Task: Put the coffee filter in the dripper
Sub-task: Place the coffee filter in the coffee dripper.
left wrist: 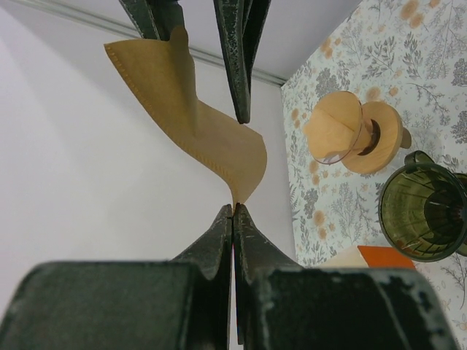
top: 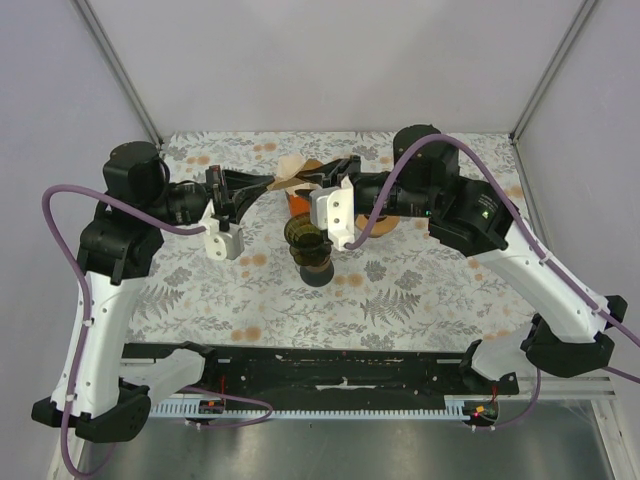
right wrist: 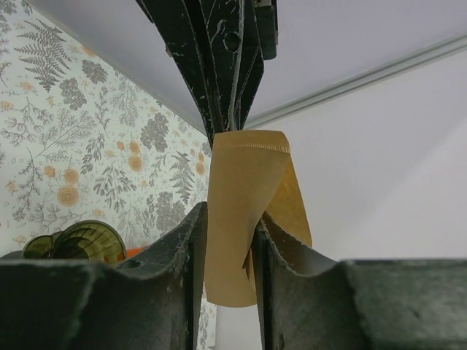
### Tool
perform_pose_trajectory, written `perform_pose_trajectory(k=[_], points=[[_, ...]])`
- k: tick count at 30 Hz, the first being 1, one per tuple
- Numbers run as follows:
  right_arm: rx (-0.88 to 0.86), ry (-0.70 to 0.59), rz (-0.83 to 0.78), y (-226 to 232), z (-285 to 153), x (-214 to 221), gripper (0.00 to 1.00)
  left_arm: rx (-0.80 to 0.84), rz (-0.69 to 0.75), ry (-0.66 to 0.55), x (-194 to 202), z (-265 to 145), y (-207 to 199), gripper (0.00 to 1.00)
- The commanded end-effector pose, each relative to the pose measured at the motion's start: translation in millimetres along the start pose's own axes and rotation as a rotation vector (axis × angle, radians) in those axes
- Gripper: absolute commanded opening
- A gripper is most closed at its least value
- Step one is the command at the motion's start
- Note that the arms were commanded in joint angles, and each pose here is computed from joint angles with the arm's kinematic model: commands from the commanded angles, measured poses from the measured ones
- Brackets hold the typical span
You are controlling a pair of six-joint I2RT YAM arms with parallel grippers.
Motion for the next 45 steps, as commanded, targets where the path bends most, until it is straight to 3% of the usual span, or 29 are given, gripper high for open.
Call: perform_pose_trajectory(k=[1,6,9,13,19,23,27,37,45], points=[[0.012,-0.055,0.015,-8,-4,-12,0.33,-0.021,0.044,0.003,-5,-2,5,0.02],[-0.015,-0.052,0.066,-3,-2,-11,0.23,-0.025,0.036,0.023,-4,-3,3,0.02],[-0.006,-0.031,0.102,-4,-2,-8,0.02,-0.043,0.008,0.033,-3,-3,5,0.02],[-0.002,-0.008,0.129,-1,-7,-1,0.00,-0.093,-0.112,0.070,1,-4,5,0.02],[0.064,0.195,-0.031,4,-10,27,0.00,-0.209,-0.617,0.121,3,-2,0,0.45],[0.073,0.369,-0.214,3,-6,43,0.00,-0.285,-0.965,0.107,2,5,17,0.48],[0.062,0.457,-0.356,2,8,49,0.00,-0.221,-1.109,0.030,-7,13,30,0.44],[-0.001,0.367,-0.410,3,38,41,0.00,-0.045,-0.922,0.304,-15,31,2,0.45],[0.015,0.371,-0.478,16,41,26,0.00,-0.032,-0.864,0.359,-9,26,-9,0.43]])
Point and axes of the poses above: each gripper's point midway between its finger pads, its own z axis out along the fingers, its own y axis along the line the jaws close on, x = y × z, the point moved 10 cm from there along -z, back along the fingers, and after that the axes turned 2 degrees about z, right-handed, at the moved point
